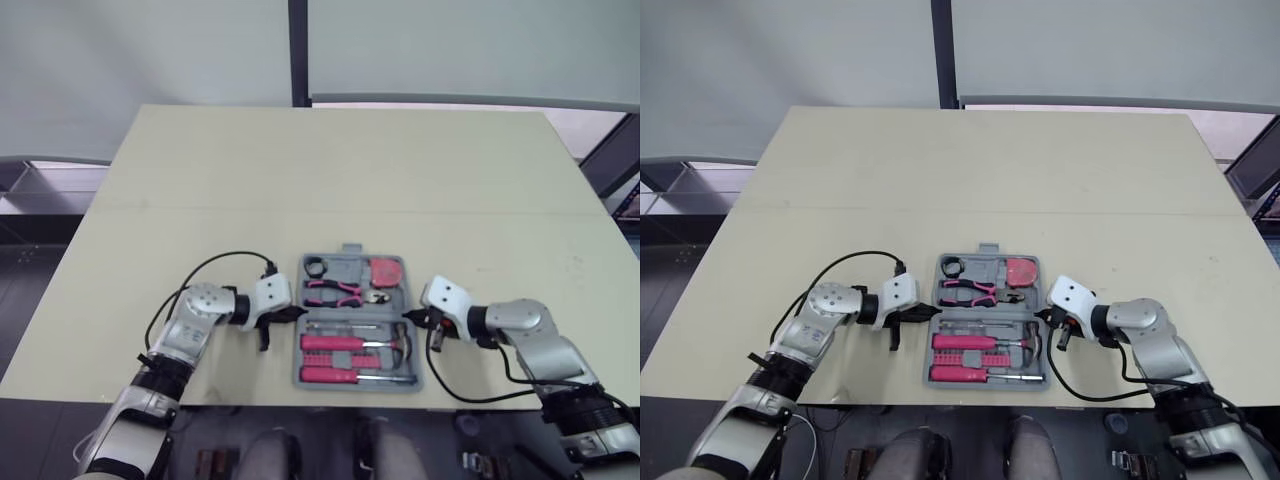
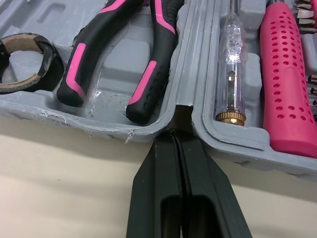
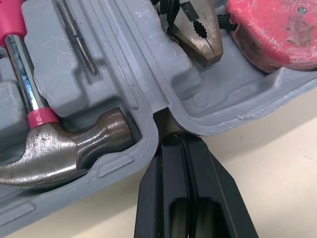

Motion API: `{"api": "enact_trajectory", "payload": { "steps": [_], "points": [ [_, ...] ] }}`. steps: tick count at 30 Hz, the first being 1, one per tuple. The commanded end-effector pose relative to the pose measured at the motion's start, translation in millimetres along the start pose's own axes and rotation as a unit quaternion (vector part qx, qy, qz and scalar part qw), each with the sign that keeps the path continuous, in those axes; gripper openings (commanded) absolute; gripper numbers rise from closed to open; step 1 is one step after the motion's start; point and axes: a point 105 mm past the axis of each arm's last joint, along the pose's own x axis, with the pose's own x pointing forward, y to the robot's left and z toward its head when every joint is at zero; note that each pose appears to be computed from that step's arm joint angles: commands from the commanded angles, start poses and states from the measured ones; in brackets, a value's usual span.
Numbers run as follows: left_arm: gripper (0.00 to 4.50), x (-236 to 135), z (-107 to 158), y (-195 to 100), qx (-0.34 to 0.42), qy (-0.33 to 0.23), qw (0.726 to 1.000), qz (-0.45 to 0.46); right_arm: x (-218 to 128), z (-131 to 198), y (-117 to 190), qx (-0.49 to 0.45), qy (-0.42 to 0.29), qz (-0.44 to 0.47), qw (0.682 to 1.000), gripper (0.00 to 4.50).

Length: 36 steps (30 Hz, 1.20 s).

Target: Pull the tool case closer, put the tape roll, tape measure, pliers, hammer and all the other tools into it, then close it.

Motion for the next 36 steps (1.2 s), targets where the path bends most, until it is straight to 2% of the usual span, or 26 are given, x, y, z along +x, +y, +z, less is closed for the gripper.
{"api": "enact_trajectory", "payload": {
  "steps": [1,13,24,31,36],
  "points": [
    [0.06,8,16,-10,0.018,-0.025,0.999,-0.02,0,15,8,-0.024,-0.021,0.018,0.999,0.0],
    [0.06,6,17,-24,0.017,-0.022,0.999,-0.033,-4,15,27,-0.013,-0.022,0.037,0.999,0.0],
    [0.06,7,17,-34,0.019,-0.017,0.999,-0.047,-7,11,29,-0.009,-0.015,0.035,0.999,0.0],
    [0.06,7,16,-29,0.017,-0.015,0.999,-0.036,-7,11,28,-0.013,-0.012,0.034,0.999,0.0],
    [0.06,-2,9,-16,0.023,0.007,1.0,-0.007,-15,2,22,-0.047,0.023,0.02,0.998,0.0]
  ]
}}
